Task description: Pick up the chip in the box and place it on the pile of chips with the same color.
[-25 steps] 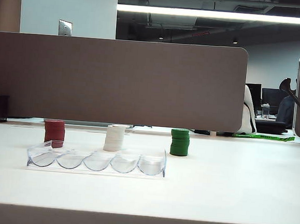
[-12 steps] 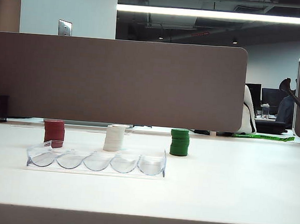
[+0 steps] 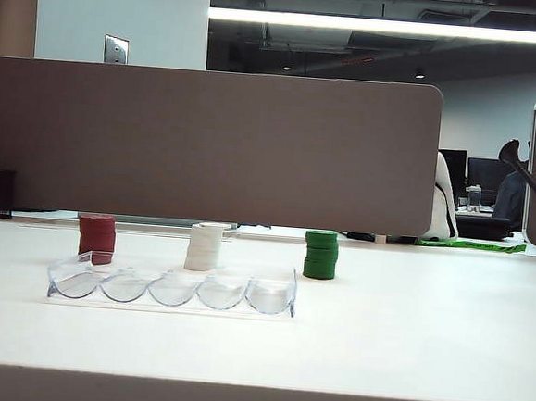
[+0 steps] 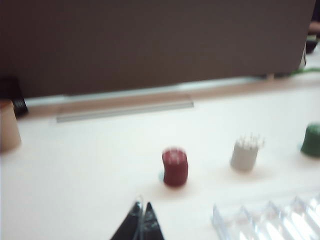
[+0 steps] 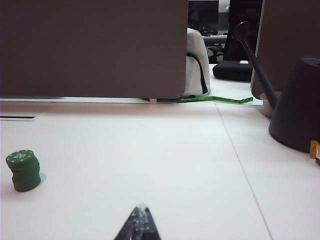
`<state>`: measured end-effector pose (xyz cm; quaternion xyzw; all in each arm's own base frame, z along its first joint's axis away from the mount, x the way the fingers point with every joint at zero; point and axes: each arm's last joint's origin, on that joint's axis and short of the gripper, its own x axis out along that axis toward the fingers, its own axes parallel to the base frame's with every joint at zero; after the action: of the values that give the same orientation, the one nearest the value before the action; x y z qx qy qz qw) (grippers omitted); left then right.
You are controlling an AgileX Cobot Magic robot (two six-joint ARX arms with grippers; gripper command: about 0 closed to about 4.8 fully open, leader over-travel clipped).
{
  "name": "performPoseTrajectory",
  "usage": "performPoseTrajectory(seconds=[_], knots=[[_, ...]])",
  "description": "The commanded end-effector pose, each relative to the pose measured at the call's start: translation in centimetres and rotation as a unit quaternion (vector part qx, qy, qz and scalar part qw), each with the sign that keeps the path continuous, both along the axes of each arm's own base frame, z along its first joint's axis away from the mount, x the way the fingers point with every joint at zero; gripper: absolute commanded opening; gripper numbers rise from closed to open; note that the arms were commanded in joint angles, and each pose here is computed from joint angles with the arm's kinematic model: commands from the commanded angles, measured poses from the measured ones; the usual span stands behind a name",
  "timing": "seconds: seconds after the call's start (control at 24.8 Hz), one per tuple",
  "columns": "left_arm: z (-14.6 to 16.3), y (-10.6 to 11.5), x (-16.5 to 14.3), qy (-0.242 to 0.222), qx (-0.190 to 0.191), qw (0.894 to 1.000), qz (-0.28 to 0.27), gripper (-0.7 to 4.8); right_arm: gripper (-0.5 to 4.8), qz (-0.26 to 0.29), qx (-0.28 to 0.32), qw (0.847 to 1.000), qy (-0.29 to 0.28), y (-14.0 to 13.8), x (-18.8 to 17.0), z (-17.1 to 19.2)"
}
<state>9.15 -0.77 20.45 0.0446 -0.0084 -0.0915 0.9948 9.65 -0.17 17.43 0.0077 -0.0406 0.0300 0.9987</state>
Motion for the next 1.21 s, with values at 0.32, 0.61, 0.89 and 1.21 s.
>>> performPoseTrajectory(seconds=[0.32, 0.61, 0.89, 1.21], knots=[[-2.4, -0.1, 0.7, -0.013, -0.005, 1.000, -0.019, -0.06, -0.05, 0.011, -0.008, 1.000, -0.017, 0.1, 0.0, 0.2], [-2.7, -0.2, 0.9, -0.054, 0.017, 0.998, -0.037, -0.06, -0.05, 0.024, -0.013, 0.999, -0.022, 0.1, 0.0, 0.3], [-2.8, 0.1, 1.0, -0.048, 0.014, 0.998, 0.028, -0.06, -0.05, 0.045, -0.015, 0.999, -0.018, 0.3, 0.0, 0.2], [-2.8, 0.3, 1.0, -0.049, 0.018, 0.997, 0.052, -0.06, -0.05, 0.049, -0.015, 0.999, -0.017, 0.3, 0.0, 0.2]])
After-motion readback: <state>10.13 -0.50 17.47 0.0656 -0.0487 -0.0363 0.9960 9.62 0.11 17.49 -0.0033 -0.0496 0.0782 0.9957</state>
